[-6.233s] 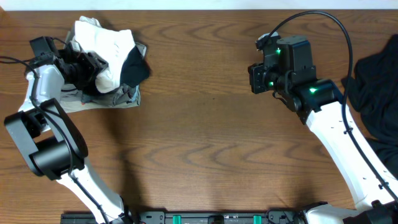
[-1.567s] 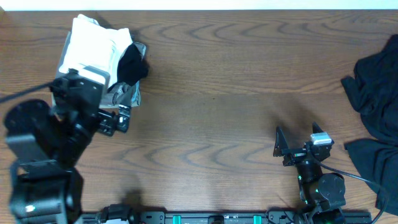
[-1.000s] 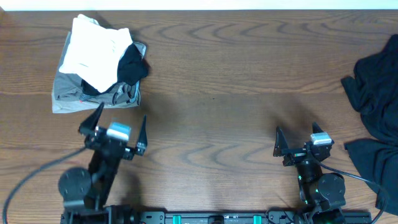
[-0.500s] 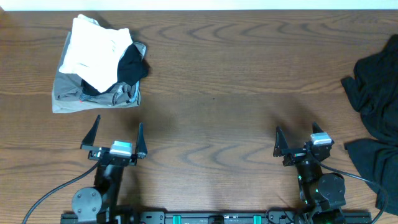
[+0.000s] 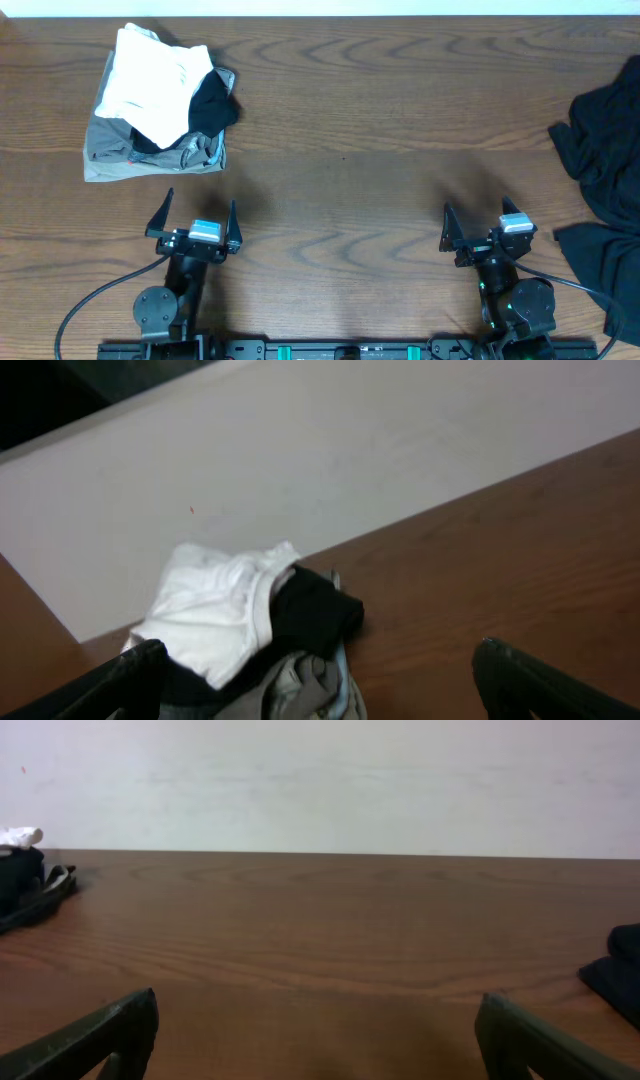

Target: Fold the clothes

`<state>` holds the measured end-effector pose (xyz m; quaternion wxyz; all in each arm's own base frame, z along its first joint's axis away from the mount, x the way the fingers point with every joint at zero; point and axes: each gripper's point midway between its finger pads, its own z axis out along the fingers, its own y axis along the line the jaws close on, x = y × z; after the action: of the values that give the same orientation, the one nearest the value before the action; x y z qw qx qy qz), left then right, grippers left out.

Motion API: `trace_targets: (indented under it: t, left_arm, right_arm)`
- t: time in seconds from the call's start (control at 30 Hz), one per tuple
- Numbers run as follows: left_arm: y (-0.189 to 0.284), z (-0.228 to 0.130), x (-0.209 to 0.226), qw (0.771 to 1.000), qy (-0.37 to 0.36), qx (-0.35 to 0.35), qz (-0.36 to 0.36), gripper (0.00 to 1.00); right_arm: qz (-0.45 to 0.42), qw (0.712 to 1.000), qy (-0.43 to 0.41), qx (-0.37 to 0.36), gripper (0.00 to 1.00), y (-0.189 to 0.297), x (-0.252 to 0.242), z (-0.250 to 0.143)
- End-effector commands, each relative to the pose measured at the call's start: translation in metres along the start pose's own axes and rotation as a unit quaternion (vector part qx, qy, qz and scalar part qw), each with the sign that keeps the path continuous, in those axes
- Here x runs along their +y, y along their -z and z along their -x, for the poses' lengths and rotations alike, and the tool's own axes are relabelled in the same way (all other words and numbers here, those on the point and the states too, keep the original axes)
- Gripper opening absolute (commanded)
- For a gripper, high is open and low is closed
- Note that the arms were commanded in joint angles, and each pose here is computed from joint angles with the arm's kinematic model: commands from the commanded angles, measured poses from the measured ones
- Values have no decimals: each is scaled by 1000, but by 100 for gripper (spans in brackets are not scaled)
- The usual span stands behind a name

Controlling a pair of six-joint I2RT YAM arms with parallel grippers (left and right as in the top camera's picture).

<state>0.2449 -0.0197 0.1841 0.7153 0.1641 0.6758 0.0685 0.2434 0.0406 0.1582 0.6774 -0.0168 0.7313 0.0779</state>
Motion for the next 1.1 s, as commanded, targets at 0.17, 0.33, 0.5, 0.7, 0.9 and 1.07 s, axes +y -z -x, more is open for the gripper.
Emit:
trace_targets:
  t: [0.17,0.33,0.5,0.7,0.9,1.07]
  left_arm:
    - [1,-20,-6,999,1,39,-9,98]
    - [3,-40,-13,997,10,79,-23,98]
    - [3,-41,-13,996,11,82,-24,98]
    - [3,-41,-13,996,11,82,-24,98]
    - [3,-41,-13,996,11,82,-24,98]
    - [3,-41,-13,996,11,82,-24,98]
  right_arm:
    - [-13,1000,4,1,99,0,-5,-1]
    - [-13,1000,4,1,99,0,-5,-1]
    - [-13,1000,4,1,99,0,-5,-1]
    - [-12,1000,4,2,99,0,-5,-1]
    - [-12,1000,4,2,99,0,-5,-1]
    - [-12,1000,4,2,99,0,-5,-1]
